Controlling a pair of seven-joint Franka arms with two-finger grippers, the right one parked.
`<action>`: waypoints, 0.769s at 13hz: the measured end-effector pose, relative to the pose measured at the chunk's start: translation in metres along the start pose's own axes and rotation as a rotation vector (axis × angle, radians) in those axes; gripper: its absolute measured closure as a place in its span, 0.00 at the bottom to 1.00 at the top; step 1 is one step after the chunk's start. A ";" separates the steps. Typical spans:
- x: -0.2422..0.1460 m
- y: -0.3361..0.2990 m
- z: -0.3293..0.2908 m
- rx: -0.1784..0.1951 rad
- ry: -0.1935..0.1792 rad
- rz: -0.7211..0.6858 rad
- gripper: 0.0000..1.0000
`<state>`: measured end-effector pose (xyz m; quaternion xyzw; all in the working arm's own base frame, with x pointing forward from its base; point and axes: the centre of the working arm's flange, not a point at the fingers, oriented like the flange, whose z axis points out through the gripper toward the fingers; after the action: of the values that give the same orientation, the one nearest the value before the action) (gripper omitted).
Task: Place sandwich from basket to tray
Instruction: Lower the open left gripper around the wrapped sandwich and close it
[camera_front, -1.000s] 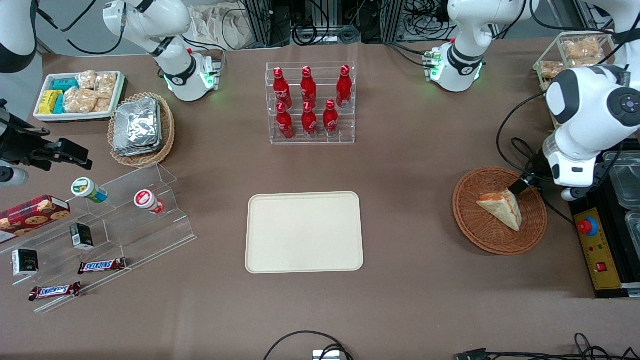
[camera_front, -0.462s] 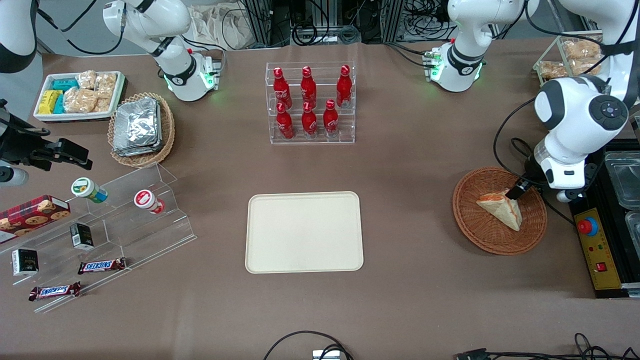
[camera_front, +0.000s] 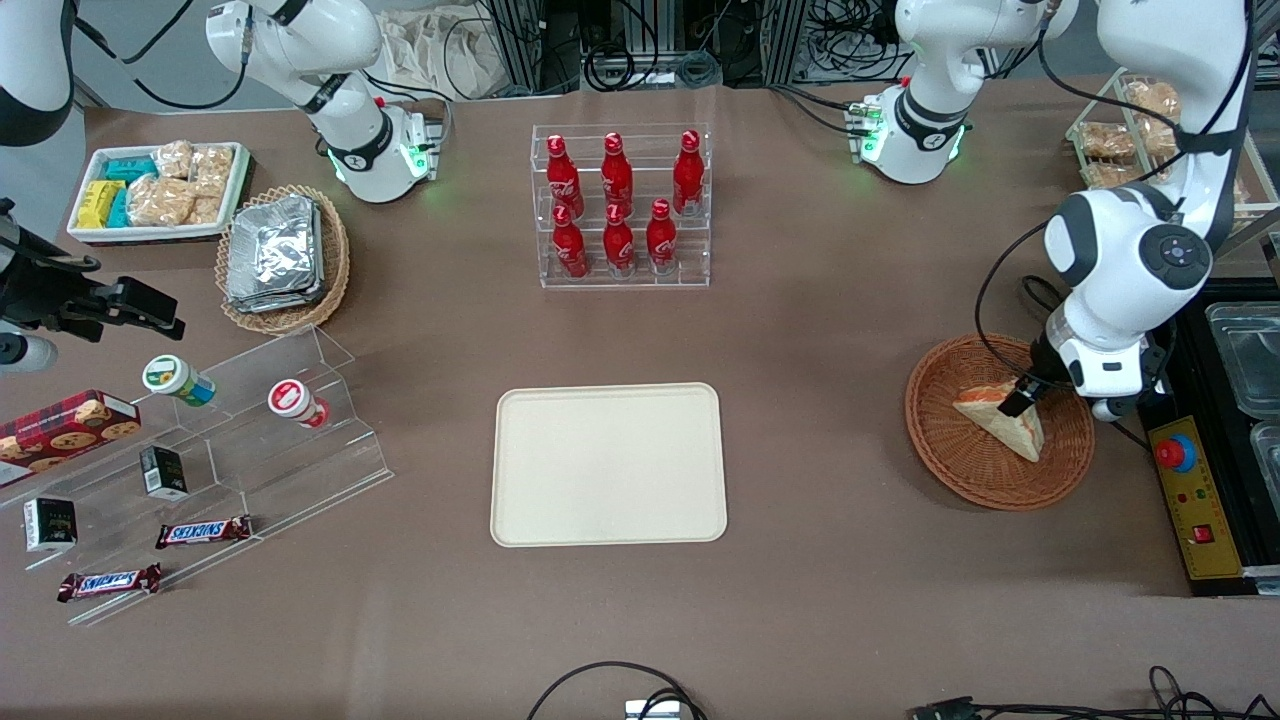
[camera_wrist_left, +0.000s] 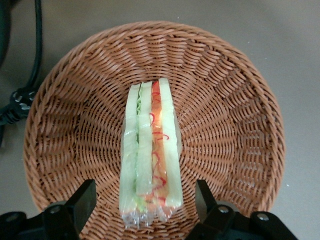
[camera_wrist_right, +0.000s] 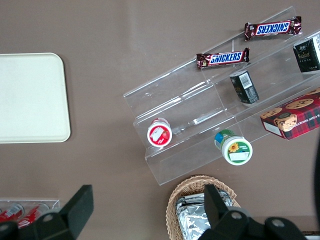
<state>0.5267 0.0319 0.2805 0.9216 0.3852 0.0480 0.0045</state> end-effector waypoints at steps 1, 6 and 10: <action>0.000 0.000 0.006 0.000 0.002 -0.004 0.11; -0.005 -0.004 0.027 -0.003 0.008 -0.008 0.05; -0.008 -0.006 0.039 0.000 0.008 -0.007 0.19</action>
<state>0.5210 0.0316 0.2404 0.9201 0.3883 0.0517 0.0033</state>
